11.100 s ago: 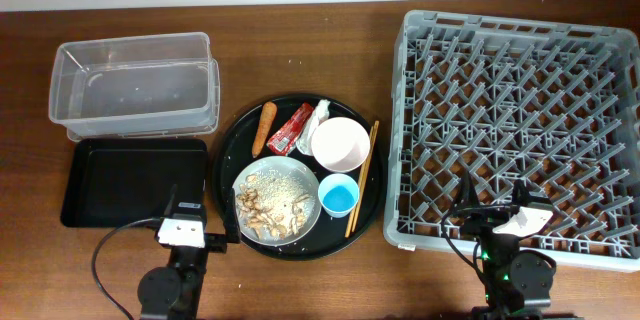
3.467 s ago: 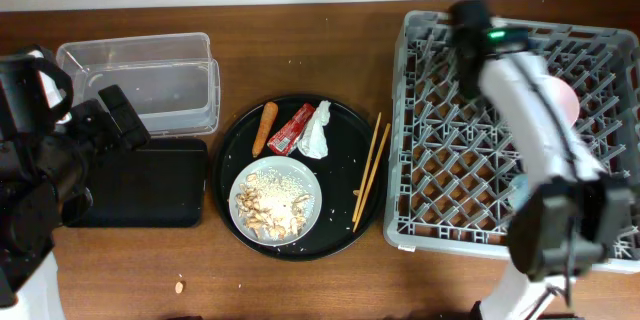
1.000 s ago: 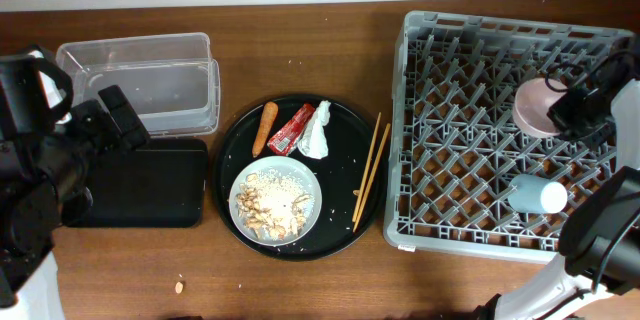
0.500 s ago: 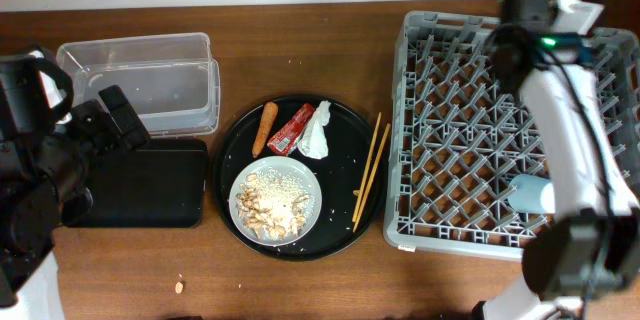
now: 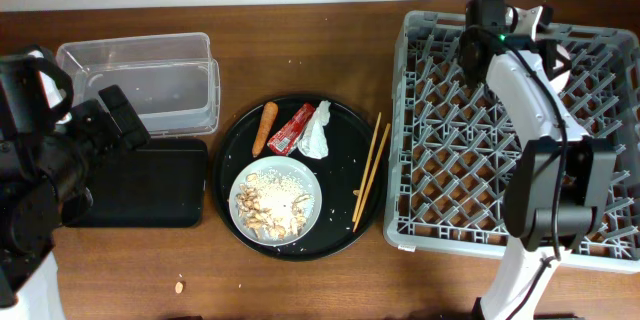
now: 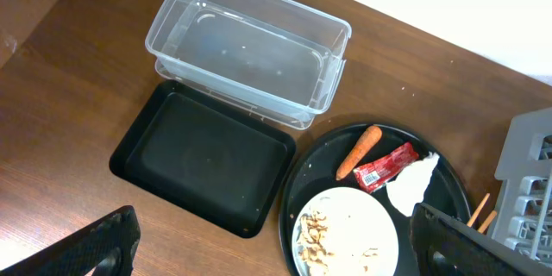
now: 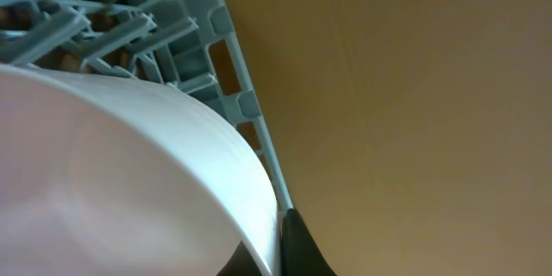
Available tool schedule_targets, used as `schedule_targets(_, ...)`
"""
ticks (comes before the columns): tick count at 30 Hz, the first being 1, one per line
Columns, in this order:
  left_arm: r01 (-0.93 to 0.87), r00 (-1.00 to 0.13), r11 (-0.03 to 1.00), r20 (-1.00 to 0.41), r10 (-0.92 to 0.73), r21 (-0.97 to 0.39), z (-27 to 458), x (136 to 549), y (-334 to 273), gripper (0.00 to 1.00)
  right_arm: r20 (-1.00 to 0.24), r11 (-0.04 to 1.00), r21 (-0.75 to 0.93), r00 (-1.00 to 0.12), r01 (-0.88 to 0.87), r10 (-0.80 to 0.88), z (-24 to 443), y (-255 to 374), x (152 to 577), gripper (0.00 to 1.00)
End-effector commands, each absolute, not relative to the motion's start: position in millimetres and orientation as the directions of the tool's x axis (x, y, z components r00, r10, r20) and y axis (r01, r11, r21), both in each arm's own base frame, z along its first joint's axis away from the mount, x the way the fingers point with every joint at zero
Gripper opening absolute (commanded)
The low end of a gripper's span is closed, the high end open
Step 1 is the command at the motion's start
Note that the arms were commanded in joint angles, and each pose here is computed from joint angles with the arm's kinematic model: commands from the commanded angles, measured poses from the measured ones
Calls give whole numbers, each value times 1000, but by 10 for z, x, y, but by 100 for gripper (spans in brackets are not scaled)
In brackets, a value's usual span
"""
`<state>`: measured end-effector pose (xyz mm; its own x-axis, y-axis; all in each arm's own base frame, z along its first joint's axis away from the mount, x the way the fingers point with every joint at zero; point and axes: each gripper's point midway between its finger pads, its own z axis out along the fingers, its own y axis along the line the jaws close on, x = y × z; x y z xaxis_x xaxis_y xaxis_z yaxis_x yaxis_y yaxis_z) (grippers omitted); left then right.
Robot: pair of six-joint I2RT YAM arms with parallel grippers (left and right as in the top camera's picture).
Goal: Sort waste into correct bins and load items into the dishwasher rack
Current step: 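Reach the right gripper to the chopsticks and grasp one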
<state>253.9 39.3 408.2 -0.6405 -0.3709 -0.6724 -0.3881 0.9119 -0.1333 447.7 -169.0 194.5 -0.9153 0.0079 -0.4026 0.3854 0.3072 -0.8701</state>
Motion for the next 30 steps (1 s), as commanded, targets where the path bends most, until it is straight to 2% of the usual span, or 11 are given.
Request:
schedule_targets(1, -405, -625, 904, -681, -381, -133, 4110, 2525, 426, 99, -368, 270, -893, -929, 359, 19, 1864, -1771, 4452, 4)
schedule_targets(8, -405, -625, 904, -681, -381, -133, 4110, 2525, 426, 99, -324, 316, -901, -945, 296, -39, 1734, -1481, 4541, 11)
schedule_targets(10, -405, -625, 904, -681, -381, -134, 4110, 2525, 425, 99, -259, 342, -914, -962, 216, -84, 1678, -1264, 4529, 35)
schedule_targets(12, -405, -625, 904, -681, -381, -133, 4110, 2525, 426, 99, -197, 344, -928, -972, 144, -126, 1662, -1073, 4489, 74)
schedule_targets(14, -405, -625, 904, -681, -381, -133, 4110, 2525, 426, 99, -194, 383, -915, -972, 129, -136, 1648, -930, 4429, 93)
schedule_targets(17, -405, -625, 904, -681, -381, -134, 4110, 2525, 425, 99, -223, 624, -773, -969, 111, -104, 1579, -622, 4305, 93)
schedule_targets(21, -405, -625, 904, -681, -381, -133, 4110, 2525, 426, 99, -288, 959, -279, -957, 44, -40, 1983, 185, 4177, 89)
schedule_targets(23, -405, -625, 904, -681, -381, -133, 4110, 2525, 426, 100, -309, 981, 126, -946, -145, -100, 2236, 929, 4076, 86)
schedule_targets(24, -405, -625, 904, -681, -381, -133, 4110, 2525, 426, 99, -307, 913, 343, -945, -222, -114, 2372, 1319, 3962, 73)
schedule_targets(27, -405, -625, 904, -681, -381, -133, 4110, 2525, 426, 99, -229, 854, 444, -956, -270, -183, 2244, 1723, 3732, 43)
schedule_targets(30, -405, -625, 904, -681, -381, -133, 4110, 2525, 426, 99, -89, 968, 229, -992, -107, -89, 1628, 1840, 3528, 43)
